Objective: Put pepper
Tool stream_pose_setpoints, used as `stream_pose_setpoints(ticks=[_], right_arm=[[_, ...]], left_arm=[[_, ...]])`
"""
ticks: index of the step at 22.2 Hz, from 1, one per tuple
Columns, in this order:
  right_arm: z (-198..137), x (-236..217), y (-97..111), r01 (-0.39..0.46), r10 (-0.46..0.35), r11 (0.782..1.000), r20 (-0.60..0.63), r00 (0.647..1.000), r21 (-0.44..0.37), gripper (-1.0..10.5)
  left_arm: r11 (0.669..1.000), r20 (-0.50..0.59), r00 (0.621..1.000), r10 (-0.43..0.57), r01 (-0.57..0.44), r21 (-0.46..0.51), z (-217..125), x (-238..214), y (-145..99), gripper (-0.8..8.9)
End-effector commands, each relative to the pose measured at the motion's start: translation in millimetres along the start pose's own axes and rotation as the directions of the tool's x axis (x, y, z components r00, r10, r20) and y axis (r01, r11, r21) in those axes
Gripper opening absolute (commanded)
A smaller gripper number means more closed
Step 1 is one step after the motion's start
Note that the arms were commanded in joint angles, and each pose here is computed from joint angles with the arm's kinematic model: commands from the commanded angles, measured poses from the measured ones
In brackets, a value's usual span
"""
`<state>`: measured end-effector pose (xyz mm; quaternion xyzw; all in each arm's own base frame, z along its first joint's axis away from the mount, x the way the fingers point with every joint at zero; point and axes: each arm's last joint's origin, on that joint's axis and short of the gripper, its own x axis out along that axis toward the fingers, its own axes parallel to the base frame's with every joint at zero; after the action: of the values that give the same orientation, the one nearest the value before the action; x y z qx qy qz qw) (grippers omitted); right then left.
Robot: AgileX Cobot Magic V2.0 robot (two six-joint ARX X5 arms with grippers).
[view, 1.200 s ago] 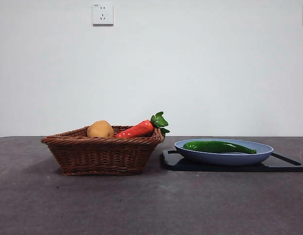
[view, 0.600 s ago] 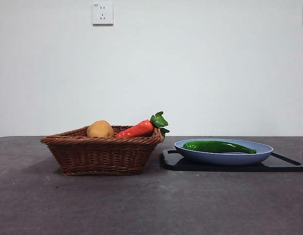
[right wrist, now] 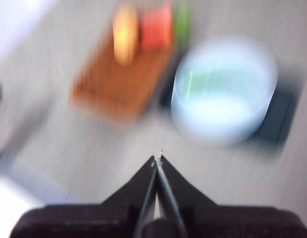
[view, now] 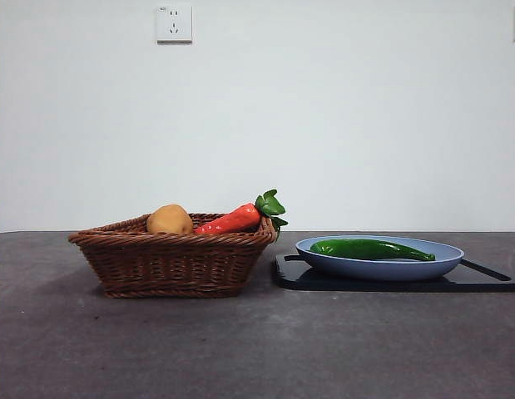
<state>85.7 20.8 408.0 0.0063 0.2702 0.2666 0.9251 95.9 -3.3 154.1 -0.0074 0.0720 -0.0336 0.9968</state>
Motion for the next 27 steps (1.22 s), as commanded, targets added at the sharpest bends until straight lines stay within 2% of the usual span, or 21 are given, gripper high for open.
stream_pose_setpoints(ticks=[1,3,4,6,7,9,12,16,20,27], right_arm=[[-0.2,-14.9,5.7,0.047,-0.023,0.994,0.227,0.974,-0.098,0.1],[-15.3,-19.1,7.7,0.105,-0.048,0.984,0.361,0.931,-0.141,0.1],[-26.4,-16.6,6.2,0.155,-0.086,0.978,0.411,0.908,-0.138,0.1],[-54.3,-3.9,-1.0,0.263,-0.194,0.962,0.491,0.850,-0.074,0.1],[-69.6,5.7,-5.6,0.291,-0.233,0.956,0.519,0.822,-0.032,0.1],[-94.8,25.7,-14.4,0.301,-0.268,0.953,0.559,0.785,0.034,0.1],[-122.7,49.0,-25.2,0.323,-0.322,0.941,0.575,0.752,0.104,0.1],[-152.3,74.6,-35.5,0.320,-0.344,0.936,0.558,0.755,0.144,0.1],[-175.8,94.0,-42.8,0.323,-0.353,0.934,0.526,0.774,0.151,0.1],[-196.9,113.0,-50.2,0.326,-0.363,0.932,0.461,0.810,0.162,0.1]], left_arm=[[1.000,0.004,1.000,-0.004,0.004,-0.011,-2.1,0.8,0.1,0.08],[1.000,0.004,1.000,-0.004,0.004,-0.011,-2.1,0.8,0.1,0.08],[1.000,0.004,1.000,-0.004,0.004,-0.011,-2.1,0.8,0.1,0.08],[1.000,0.004,1.000,-0.003,0.003,-0.011,-2.1,0.8,0.1,0.08],[1.000,0.004,1.000,-0.003,0.003,-0.011,-2.1,0.8,0.1,0.08],[1.000,0.004,1.000,-0.004,0.004,-0.011,-2.1,0.8,0.1,0.08],[1.000,0.004,1.000,-0.004,0.004,-0.011,-2.1,0.8,0.1,0.08],[1.000,0.004,1.000,-0.004,0.004,-0.011,-2.1,0.8,0.1,0.08],[1.000,0.004,1.000,-0.004,0.004,-0.011,-2.1,0.8,0.1,0.08],[1.000,0.004,1.000,-0.004,0.004,-0.011,-2.1,0.8,0.1,0.08]])
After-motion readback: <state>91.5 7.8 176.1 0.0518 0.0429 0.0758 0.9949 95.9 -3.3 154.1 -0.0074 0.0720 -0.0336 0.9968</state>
